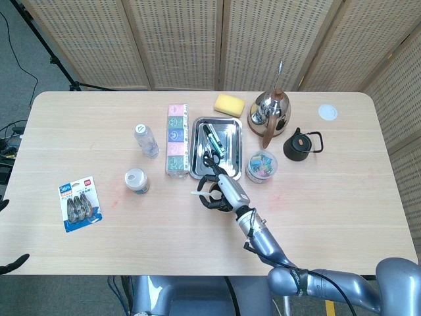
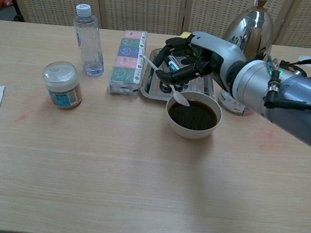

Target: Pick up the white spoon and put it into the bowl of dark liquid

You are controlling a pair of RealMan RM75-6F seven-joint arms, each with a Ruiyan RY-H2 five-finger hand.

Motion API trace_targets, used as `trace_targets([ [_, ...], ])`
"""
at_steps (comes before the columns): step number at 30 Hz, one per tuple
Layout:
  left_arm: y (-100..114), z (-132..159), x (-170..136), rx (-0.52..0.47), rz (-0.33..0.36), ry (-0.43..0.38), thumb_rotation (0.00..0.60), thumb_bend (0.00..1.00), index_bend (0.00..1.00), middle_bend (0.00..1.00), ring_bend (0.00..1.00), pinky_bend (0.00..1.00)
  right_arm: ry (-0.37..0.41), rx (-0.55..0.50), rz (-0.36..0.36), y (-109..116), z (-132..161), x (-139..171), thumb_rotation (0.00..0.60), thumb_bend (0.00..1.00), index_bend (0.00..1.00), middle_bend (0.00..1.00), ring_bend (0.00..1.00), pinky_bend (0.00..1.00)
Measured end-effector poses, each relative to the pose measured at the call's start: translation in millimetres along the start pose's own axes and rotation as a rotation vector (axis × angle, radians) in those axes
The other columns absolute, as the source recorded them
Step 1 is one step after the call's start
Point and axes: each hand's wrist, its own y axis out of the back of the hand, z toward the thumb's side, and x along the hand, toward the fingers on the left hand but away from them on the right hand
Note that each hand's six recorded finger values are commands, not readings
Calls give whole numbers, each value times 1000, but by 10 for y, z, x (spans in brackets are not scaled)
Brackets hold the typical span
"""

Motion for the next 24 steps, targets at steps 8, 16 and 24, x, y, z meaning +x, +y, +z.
trace_targets([
  [8, 33, -60, 48, -12, 2, 23, 600, 0, 0, 0, 0, 0, -49, 25, 16, -61, -211, -121, 600, 608, 619, 0, 0, 0],
  [16, 23, -66, 73, -10, -3, 30, 600, 0, 0, 0, 0, 0, -70, 33, 15, -62, -327, -188, 600, 615, 621, 0, 0, 0],
  [24, 14, -71, 100, -9, -6, 37, 600, 0, 0, 0, 0, 0, -88, 57, -10, 89, -434, -240, 600, 620, 622, 0, 0, 0],
])
